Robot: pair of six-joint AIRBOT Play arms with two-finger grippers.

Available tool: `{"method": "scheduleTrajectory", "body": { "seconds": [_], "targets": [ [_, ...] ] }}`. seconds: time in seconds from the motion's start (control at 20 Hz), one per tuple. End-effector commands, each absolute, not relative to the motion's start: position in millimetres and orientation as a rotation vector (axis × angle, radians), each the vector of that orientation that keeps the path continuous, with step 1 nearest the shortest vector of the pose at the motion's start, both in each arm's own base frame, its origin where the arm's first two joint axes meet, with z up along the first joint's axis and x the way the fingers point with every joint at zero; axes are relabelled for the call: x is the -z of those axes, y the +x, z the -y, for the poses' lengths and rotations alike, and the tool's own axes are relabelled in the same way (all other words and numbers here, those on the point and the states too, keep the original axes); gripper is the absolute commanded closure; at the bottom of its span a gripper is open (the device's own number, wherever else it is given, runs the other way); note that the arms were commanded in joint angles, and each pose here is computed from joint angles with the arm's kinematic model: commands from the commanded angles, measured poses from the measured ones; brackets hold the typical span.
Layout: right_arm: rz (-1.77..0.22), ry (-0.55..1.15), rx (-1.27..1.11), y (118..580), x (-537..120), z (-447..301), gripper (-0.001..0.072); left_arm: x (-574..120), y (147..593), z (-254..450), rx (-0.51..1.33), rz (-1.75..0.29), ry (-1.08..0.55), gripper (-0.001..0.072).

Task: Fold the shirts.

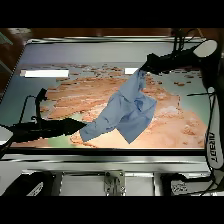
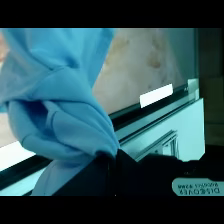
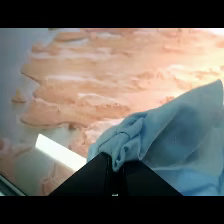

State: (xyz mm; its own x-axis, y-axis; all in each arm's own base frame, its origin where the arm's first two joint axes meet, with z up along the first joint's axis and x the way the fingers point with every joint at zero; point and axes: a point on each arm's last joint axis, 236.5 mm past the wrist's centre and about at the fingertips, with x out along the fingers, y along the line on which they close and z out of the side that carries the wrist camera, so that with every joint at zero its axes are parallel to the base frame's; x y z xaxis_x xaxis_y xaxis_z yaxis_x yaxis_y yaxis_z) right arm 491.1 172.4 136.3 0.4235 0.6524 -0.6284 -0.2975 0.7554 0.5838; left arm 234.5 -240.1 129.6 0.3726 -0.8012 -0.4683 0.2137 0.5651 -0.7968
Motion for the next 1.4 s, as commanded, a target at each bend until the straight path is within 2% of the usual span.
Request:
{"method": "scheduleTrajectory", "body": {
  "seconds": [0.0, 0.05, 0.1, 0.2, 0.3, 0.35, 0.45, 0.55, 0.65, 0.75, 0.85, 0.9, 1.15, 1.35],
  "targets": [
    [-1.122, 0.496, -0.603, 502.6, -60.4, -192.8, 0.0369, -138.4, 265.7, 251.1, 0.667, -0.813, -0.811, 0.0671],
    [-1.14, 0.498, -0.604, 498.3, -61.9, -184.7, 0.0115, -140.3, 272.0, 249.7, 0.654, -0.787, -0.818, 0.0671],
    [-1.162, 0.489, -0.604, 489.9, -67.3, -170.1, 0.0071, -142.0, 276.3, 247.8, 0.649, -0.763, -0.809, 0.0671],
    [-1.249, 0.412, -0.56, 461.0, -74.3, -120.1, 0.0071, -144.6, 279.9, 245.6, 0.658, -0.725, -0.764, 0.0671],
    [-1.413, 0.298, -0.414, 416.3, -69.1, -46.6, 0.0072, -144.9, 280.4, 245.3, 0.679, -0.695, -0.698, 0.0671],
    [-1.494, 0.3, -0.36, 392.7, -69.2, -20.8, 0.0072, -145.0, 280.2, 245.5, 0.688, -0.685, -0.674, 0.0671],
    [-1.563, 0.424, -0.35, 354.5, -66.7, -8.8, 0.0072, -145.2, 280.3, 245.5, 0.696, -0.675, -0.651, 0.0671],
    [-1.584, 0.518, -0.309, 319.2, -35.2, -17.3, 0.0071, -145.2, 280.2, 245.5, 0.702, -0.667, -0.632, 0.0671],
    [-1.622, 0.628, -0.294, 275.9, 10.9, -46.0, 0.0071, -145.1, 280.2, 245.5, 0.703, -0.666, -0.628, 0.0671],
    [-1.613, 0.825, -0.319, 246.5, 47.6, -86.5, 0.0071, -145.2, 280.2, 245.5, 0.709, -0.657, -0.609, 0.0671],
    [-1.616, 0.98, -0.27, 229.2, 76.6, -104.7, 0.0071, -145.2, 280.4, 245.5, 0.711, -0.654, -0.602, 0.0671],
    [-1.618, 0.996, -0.24, 222.4, 87.8, -105.5, 0.0071, -145.3, 280.1, 245.5, 0.712, -0.655, -0.602, 0.0671],
    [-1.624, 0.978, -0.208, 215.3, 100.8, -104.7, 0.0071, -145.2, 280.5, 245.3, 0.71, -0.654, -0.602, 0.0671],
    [-1.583, 0.866, -0.181, 227.4, 115.0, -127.0, 0.0071, -148.2, 285.1, 242.9, 0.697, -0.632, -0.61, 0.0671]
  ]
}}
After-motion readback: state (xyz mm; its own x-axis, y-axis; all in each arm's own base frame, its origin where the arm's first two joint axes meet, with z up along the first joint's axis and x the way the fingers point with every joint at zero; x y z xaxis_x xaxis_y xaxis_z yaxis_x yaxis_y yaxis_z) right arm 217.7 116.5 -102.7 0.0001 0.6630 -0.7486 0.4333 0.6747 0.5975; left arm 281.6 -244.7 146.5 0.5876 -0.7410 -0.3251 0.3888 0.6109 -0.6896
